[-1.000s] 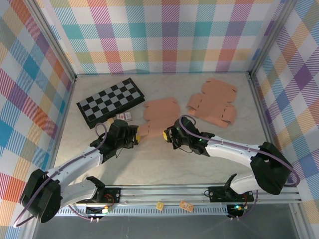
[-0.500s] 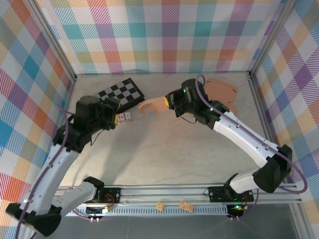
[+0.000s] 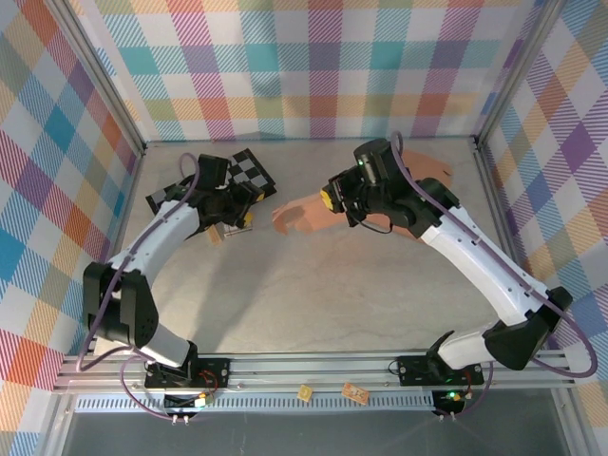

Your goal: Fold the paper box

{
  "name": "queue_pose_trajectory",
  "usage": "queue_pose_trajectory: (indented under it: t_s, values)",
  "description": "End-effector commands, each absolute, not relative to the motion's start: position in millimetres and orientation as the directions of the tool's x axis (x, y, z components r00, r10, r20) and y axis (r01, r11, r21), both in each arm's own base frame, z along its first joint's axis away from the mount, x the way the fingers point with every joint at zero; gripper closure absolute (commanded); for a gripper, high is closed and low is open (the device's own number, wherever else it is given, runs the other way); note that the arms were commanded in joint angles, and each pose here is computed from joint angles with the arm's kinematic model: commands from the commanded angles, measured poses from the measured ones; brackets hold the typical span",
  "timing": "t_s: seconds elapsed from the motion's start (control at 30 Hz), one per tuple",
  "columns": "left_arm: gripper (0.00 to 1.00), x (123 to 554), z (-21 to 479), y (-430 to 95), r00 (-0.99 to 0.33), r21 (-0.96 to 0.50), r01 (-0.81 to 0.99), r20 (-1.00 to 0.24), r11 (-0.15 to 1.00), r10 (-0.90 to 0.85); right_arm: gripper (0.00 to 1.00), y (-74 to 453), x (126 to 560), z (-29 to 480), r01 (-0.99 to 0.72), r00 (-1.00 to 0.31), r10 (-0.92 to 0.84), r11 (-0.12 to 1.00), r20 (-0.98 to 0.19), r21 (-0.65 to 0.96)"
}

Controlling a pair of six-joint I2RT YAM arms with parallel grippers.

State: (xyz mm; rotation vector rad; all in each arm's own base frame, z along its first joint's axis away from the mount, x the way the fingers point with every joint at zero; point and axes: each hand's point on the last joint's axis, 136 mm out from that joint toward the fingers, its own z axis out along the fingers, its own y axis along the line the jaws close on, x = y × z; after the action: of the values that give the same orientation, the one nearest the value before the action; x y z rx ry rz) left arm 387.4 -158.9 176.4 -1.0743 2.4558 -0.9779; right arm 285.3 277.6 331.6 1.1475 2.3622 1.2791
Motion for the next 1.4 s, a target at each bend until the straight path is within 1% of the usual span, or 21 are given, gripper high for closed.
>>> queue_pose_trajectory:
  t_s: [0.0, 0.1, 0.2, 0.3, 0.37, 0.43, 0.5, 0.6, 0.67, 0.83, 0.97, 1.03, 1.1, 1.13, 1.2, 1.27, 1.3, 1.37]
  values:
    - [0.47, 405, 179, -186, -0.768, -0.746, -0.424, -0.004, 0.513, -0.640, 1.00, 267, 265, 337, 0.604, -0.638, 0.732, 0.283, 0.240, 0.745]
    - [0.48, 393, 158, -204, -0.809, -0.704, -0.442, 0.044, 0.556, -0.586, 1.00, 270, 253, 352, 0.652, -0.620, 0.720, 0.249, 0.313, 0.716]
    - [0.48, 375, 141, -216, -0.825, -0.680, -0.453, 0.073, 0.577, -0.561, 1.00, 263, 239, 359, 0.717, -0.586, 0.735, 0.274, 0.342, 0.641]
    - [0.49, 358, 129, -205, -0.807, -0.638, -0.490, 0.075, 0.594, -0.586, 1.00, 266, 238, 339, 0.789, -0.512, 0.757, 0.230, 0.405, 0.570]
    - [0.49, 352, 130, -184, -0.780, -0.596, -0.521, 0.042, 0.611, -0.624, 1.00, 272, 248, 321, 0.819, -0.467, 0.769, 0.191, 0.436, 0.542]
    - [0.48, 346, 139, -158, -0.751, -0.553, -0.550, -0.001, 0.626, -0.660, 1.00, 280, 267, 302, 0.842, -0.441, 0.781, 0.189, 0.443, 0.505]
    - [0.47, 344, 146, -139, -0.730, -0.529, -0.574, -0.016, 0.625, -0.683, 1.00, 284, 286, 285, 0.860, -0.419, 0.792, 0.190, 0.444, 0.473]
    - [0.46, 338, 150, -123, -0.728, -0.497, -0.586, -0.024, 0.640, -0.686, 1.00, 287, 319, 266, 0.867, -0.393, 0.811, 0.169, 0.434, 0.468]
    - [0.46, 337, 155, -121, -0.743, -0.494, -0.564, -0.044, 0.661, -0.668, 1.00, 289, 337, 257, 0.867, -0.395, 0.811, 0.175, 0.431, 0.466]
    - [0.45, 343, 179, -141, -0.784, -0.598, -0.460, -0.074, 0.657, -0.617, 1.00, 301, 367, 236, 0.854, -0.421, 0.791, 0.181, 0.444, 0.487]
    - [0.43, 338, 209, -165, -0.831, -0.638, -0.341, -0.139, 0.691, -0.539, 1.00, 300, 376, 226, 0.857, -0.403, 0.796, 0.155, 0.451, 0.492]
    - [0.41, 331, 214, -179, -0.840, -0.644, -0.330, -0.133, 0.690, -0.526, 1.00, 298, 377, 225, 0.858, -0.389, 0.802, 0.137, 0.454, 0.495]
    - [0.39, 329, 219, -192, -0.833, -0.679, -0.337, -0.108, 0.652, -0.543, 1.00, 298, 377, 226, 0.859, -0.387, 0.800, 0.132, 0.458, 0.495]
    - [0.39, 332, 224, -196, -0.824, -0.699, -0.334, -0.109, 0.632, -0.556, 1.00, 298, 376, 227, 0.860, -0.387, 0.799, 0.133, 0.460, 0.493]
    - [0.38, 343, 243, -196, -0.799, -0.730, -0.305, -0.153, 0.612, -0.581, 1.00, 297, 373, 228, 0.861, -0.387, 0.799, 0.136, 0.460, 0.490]
    - [0.38, 356, 257, -191, -0.783, -0.717, -0.273, -0.221, 0.641, -0.581, 1.00, 293, 372, 228, 0.861, -0.385, 0.805, 0.137, 0.451, 0.490]
    - [0.37, 363, 262, -192, -0.786, -0.714, -0.259, -0.235, 0.650, -0.571, 1.00, 292, 371, 229, 0.859, -0.385, 0.807, 0.135, 0.448, 0.494]
    - [0.38, 375, 258, -204, -0.818, -0.724, -0.239, -0.209, 0.647, -0.536, 1.00, 292, 371, 228, 0.861, -0.382, 0.804, 0.130, 0.456, 0.492]
